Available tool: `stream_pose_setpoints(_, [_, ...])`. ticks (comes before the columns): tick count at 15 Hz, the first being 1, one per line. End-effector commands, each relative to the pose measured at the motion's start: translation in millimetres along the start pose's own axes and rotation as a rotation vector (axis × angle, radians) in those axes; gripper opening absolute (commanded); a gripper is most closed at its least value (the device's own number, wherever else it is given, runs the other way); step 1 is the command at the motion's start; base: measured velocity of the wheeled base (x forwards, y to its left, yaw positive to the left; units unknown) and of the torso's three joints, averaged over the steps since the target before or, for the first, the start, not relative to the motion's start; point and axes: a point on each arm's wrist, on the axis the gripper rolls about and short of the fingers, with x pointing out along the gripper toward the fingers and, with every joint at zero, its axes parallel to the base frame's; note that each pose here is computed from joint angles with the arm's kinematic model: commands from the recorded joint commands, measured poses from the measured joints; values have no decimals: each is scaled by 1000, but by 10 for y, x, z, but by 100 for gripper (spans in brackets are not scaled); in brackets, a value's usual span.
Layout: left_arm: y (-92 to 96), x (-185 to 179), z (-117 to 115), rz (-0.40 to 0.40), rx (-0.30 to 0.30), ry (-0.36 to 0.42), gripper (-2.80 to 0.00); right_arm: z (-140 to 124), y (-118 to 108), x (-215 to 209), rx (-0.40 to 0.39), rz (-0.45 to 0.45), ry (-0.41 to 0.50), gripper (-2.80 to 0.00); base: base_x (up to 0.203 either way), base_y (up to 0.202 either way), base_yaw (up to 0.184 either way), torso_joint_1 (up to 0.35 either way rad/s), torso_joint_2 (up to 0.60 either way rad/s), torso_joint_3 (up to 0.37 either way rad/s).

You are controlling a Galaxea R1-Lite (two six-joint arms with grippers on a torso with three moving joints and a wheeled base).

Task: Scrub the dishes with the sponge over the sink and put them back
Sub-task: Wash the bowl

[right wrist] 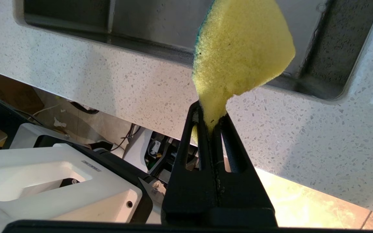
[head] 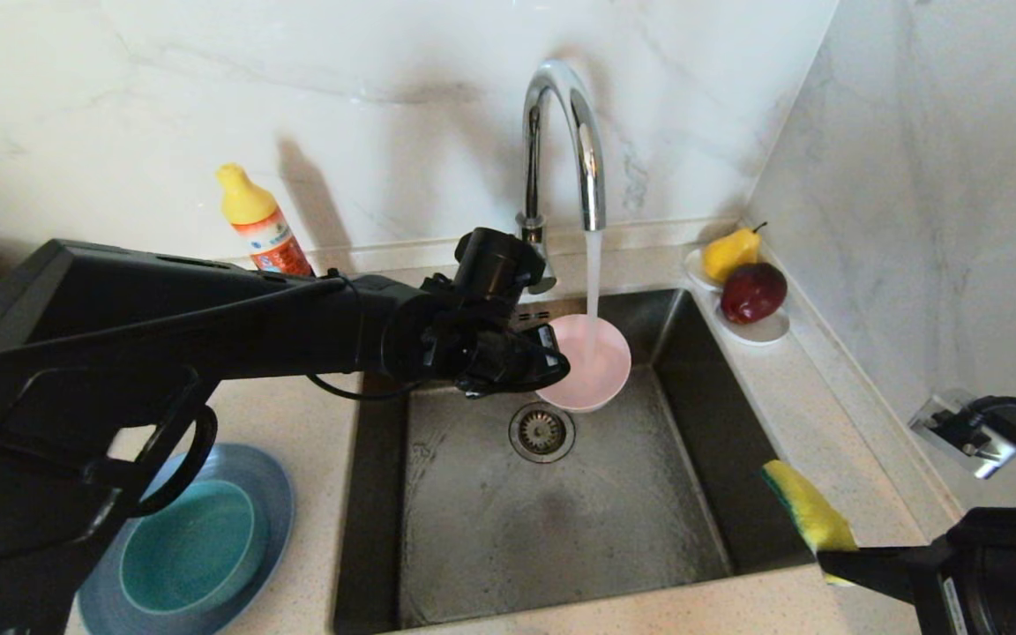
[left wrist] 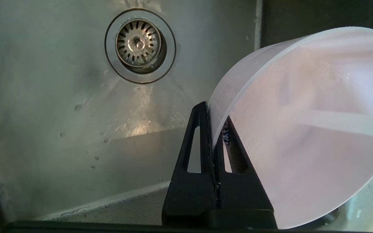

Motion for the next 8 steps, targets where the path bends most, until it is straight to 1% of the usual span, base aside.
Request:
stream_pose_setpoints(1, [12, 25, -17, 7, -4, 7, -280, 3, 2, -9, 2, 2, -3, -280, 0, 0, 0, 0, 0, 0])
stream_pose_setpoints(5, [14, -64, -8, 12, -9, 10, -280, 22, 5, -28, 0, 4, -15, -280, 0, 0, 0, 0, 0, 0])
stream_pose_setpoints(7, [72, -203, -34, 37, 1, 10, -280, -5, -2, -24, 0, 2, -7, -280, 0, 0, 0, 0, 0, 0])
stream_pose_setpoints(8, [106, -338, -13, 47, 10, -10, -280, -13, -5, -15, 0, 0, -2, -280, 0, 0, 0, 0, 0, 0])
